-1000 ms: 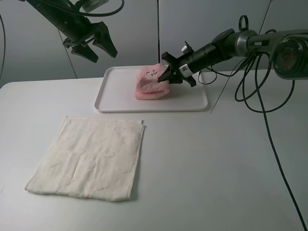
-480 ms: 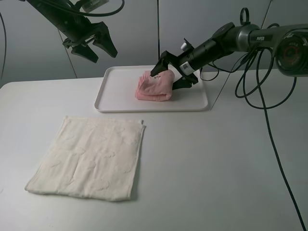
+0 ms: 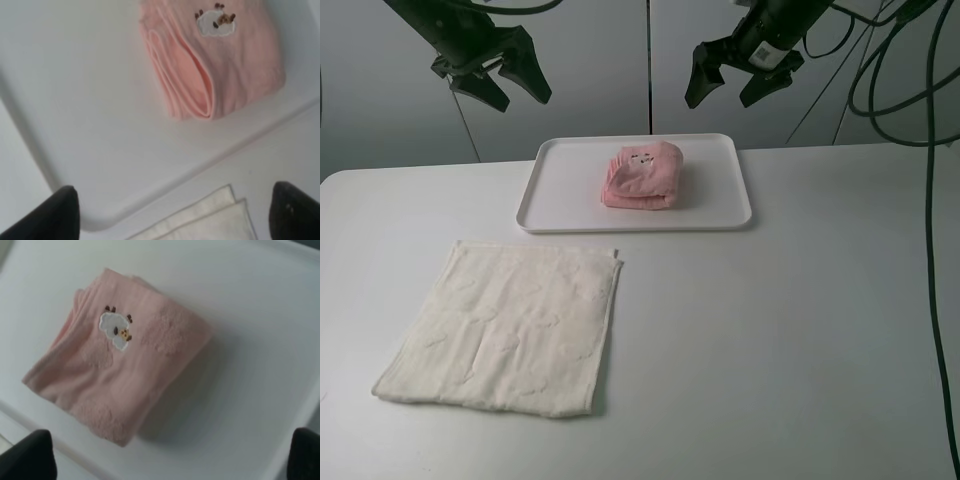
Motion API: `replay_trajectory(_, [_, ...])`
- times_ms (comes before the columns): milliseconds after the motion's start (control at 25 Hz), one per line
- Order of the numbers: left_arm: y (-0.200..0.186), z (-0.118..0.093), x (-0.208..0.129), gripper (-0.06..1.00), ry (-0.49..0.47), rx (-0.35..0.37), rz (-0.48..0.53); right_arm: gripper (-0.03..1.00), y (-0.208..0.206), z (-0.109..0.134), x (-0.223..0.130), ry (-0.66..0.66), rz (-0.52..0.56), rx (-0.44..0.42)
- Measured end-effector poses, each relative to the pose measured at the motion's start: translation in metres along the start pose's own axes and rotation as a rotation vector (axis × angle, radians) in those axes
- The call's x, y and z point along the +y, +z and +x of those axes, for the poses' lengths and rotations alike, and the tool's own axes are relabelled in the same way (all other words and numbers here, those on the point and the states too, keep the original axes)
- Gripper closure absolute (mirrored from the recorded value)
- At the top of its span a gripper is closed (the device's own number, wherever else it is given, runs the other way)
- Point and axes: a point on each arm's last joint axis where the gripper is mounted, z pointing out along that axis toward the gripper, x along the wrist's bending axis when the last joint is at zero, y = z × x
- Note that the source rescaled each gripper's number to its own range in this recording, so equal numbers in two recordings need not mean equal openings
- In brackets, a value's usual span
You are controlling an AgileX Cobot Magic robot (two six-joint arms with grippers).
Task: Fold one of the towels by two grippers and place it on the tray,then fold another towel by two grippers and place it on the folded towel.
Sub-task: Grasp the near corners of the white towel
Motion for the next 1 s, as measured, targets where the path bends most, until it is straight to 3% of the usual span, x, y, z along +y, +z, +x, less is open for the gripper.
replay_trajectory(280, [-0.038, -0.013, -0.036, -0.03, 0.179, 0.031, 0.049, 0.04, -0.025, 0.017, -0.010, 0.018, 0.063, 0.049])
replay_trajectory(400, [-0.059, -0.011, -0.062, -0.03, 0.266, 0.079, 0.090, 0.04, -0.019, 0.035, -0.032, 0.012, 0.114, 0.080])
replay_trajectory(520, [-0.081, -0.014, -0.094, -0.03, 0.412, 0.151, 0.158, 0.04, -0.017, 0.060, -0.061, -0.035, 0.136, 0.087])
replay_trajectory(600, [-0.086, -0.016, -0.116, -0.03, 0.511, 0.168, 0.213, 0.04, -0.015, 0.081, -0.082, -0.100, 0.163, 0.100])
replay_trajectory(720, [-0.076, -0.017, -0.150, -0.03, 0.644, 0.136, 0.296, 0.04, -0.010, 0.117, -0.113, -0.232, 0.243, 0.120])
replay_trajectory(840, [-0.057, -0.014, -0.182, -0.03, 0.728, 0.093, 0.371, 0.04, 0.004, 0.154, -0.141, -0.434, 0.347, 0.085])
replay_trajectory(1000, [-0.030, -0.007, -0.218, -0.03, 0.802, 0.075, 0.427, 0.04, 0.013, 0.192, -0.164, -0.657, 0.402, 0.062])
